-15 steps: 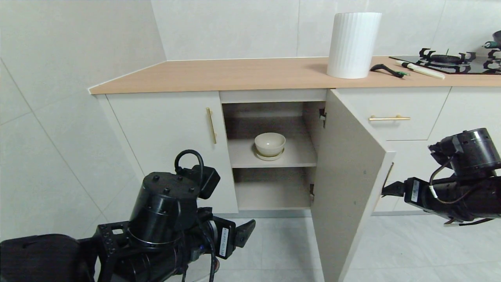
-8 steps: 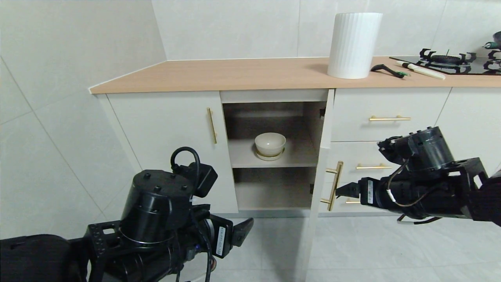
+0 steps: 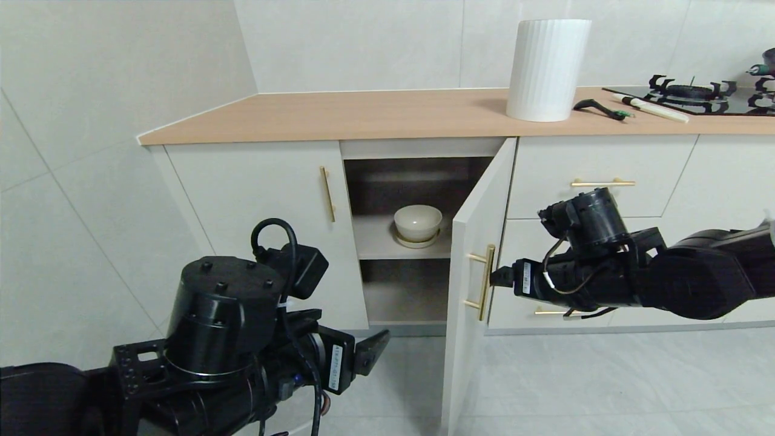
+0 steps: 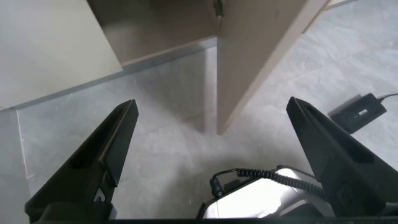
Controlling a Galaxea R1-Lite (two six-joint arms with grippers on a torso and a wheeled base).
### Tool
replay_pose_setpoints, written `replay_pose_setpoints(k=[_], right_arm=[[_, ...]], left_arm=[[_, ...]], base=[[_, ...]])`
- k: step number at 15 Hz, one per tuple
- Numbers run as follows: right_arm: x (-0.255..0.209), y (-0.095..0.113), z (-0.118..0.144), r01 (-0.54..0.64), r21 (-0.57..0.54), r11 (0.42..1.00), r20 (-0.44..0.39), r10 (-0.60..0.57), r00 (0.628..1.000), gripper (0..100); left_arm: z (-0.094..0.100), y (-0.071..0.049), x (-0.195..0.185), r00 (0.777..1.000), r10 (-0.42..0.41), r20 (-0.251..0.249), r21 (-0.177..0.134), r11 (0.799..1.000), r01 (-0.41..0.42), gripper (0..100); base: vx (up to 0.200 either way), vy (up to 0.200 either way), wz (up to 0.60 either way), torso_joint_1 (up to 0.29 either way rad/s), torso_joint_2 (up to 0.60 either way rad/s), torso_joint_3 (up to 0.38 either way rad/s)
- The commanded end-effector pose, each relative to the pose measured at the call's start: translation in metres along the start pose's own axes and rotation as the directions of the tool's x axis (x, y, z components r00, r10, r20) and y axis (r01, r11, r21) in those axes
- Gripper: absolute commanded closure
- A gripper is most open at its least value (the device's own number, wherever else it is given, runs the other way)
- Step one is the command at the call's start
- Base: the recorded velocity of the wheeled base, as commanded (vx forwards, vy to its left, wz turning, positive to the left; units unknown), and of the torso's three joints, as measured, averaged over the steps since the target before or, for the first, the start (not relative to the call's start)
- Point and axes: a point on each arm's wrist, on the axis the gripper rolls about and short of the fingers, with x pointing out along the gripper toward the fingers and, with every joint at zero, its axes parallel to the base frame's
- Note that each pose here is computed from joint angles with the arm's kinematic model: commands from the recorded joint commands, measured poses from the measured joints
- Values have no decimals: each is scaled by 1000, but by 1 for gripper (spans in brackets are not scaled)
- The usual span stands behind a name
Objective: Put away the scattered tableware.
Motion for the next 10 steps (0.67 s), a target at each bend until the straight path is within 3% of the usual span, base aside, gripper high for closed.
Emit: replay_pose_setpoints(k=[1,7,10], right_arm=[[26,2,2,-4,1,1000,8,4,1000,0],[63,3,2,-56,13,998,121,54,991,0],[71,1,-2,-51,22,998,112,48,992,0]], left_arm=[[1,1,0,1000,3,4,-3,1000,-3,0],[4,5,-2,999,40,24,5,999,-40,0],[4,6,-2,999,43,24,6,999,-43,0]], base=[[0,0,0,0,0,0],[0,0,0,0,0,0],[0,0,0,0,0,0]])
